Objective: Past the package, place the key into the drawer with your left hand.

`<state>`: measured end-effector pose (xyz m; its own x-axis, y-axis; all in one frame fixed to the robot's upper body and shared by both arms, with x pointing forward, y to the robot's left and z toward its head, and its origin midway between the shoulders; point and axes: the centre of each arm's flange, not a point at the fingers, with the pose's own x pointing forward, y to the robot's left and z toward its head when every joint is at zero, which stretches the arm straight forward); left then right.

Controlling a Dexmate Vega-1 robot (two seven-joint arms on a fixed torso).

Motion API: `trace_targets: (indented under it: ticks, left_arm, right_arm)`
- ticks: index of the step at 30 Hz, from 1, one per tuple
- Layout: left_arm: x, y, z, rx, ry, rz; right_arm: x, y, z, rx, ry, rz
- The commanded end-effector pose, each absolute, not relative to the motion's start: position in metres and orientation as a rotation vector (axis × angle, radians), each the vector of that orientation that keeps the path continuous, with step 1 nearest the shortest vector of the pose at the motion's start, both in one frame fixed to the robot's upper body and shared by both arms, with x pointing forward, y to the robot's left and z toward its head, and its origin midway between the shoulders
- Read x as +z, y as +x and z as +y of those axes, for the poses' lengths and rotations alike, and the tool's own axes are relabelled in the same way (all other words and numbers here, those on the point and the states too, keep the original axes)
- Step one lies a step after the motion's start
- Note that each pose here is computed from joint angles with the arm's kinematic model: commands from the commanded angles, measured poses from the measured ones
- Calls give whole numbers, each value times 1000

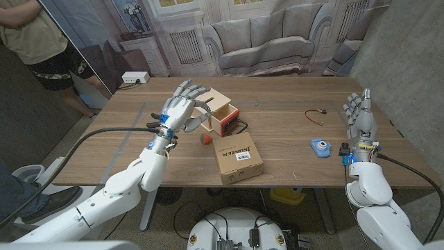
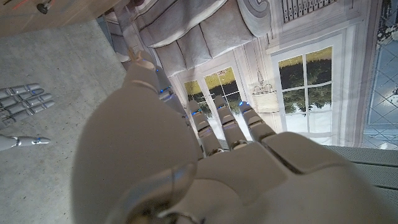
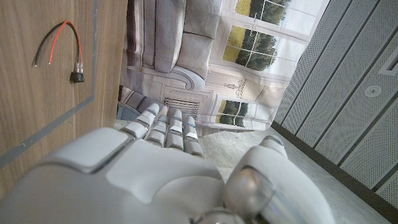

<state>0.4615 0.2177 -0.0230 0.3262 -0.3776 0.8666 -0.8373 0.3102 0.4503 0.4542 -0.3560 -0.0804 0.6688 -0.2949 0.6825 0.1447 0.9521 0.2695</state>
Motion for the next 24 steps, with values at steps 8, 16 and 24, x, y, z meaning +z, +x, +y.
trace_targets:
  ticks: [8,16,24]
  left_arm:
    - [3,474,221,418,1233,-1171]
    - [14,477,220,412,1234,-1132]
    - [24,477,214,423,1286,-1075]
  right_arm:
    - [-83,451,-360,-254,201,-799]
    - [-88,452,-362,-259,211,-795]
    - [-90,453,-363,-255,211,-791]
